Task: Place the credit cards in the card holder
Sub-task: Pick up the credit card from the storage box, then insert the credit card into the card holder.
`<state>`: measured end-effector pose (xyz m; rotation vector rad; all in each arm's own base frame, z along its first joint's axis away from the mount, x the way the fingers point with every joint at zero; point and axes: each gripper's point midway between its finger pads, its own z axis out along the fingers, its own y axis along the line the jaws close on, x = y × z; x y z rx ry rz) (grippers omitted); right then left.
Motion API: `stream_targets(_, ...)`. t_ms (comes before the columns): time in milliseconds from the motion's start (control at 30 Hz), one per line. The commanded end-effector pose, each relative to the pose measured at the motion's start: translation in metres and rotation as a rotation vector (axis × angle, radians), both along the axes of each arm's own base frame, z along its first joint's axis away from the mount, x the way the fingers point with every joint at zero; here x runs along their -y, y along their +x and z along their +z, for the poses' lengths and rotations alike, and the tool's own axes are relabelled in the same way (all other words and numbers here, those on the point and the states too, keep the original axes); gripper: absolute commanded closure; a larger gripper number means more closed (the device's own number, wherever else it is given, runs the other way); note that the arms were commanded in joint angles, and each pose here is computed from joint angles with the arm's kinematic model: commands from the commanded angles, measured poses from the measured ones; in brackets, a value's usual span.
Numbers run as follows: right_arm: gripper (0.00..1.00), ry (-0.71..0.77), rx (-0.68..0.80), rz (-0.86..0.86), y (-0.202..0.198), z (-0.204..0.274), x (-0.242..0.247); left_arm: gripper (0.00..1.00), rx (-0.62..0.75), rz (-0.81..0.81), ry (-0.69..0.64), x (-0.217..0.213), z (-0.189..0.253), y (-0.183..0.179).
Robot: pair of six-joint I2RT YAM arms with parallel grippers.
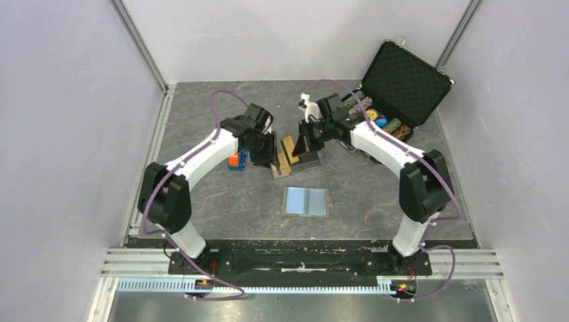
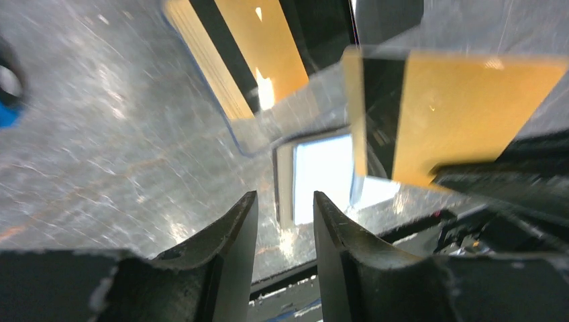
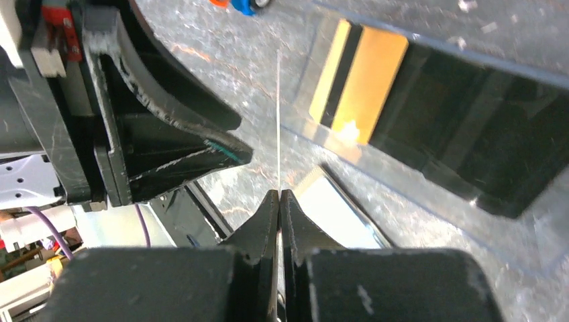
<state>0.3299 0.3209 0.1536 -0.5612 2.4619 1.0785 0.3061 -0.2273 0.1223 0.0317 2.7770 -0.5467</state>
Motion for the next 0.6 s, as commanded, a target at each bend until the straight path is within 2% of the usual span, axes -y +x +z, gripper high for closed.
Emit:
stream_targets(0, 1.00, -0.009, 0.039, -0.032, -0.012, 0.007, 0.031, 0.57, 0.024, -0.056, -0.071, 0.029, 0.002, -0.032)
stream_targets(233, 1.00, -0.024, 0.014, -0.070, -0.055, -0.014, 0.070, 0.57, -0.065, -0.079, -0.137, 0.056, -0.038, -0.082)
stream_targets(567, 1.00, 0.031, -0.096, -0.096, -0.119, -0.058, 0.091, 0.58, -0.137, -0.094, -0.014, 0.036, -0.085, -0.103)
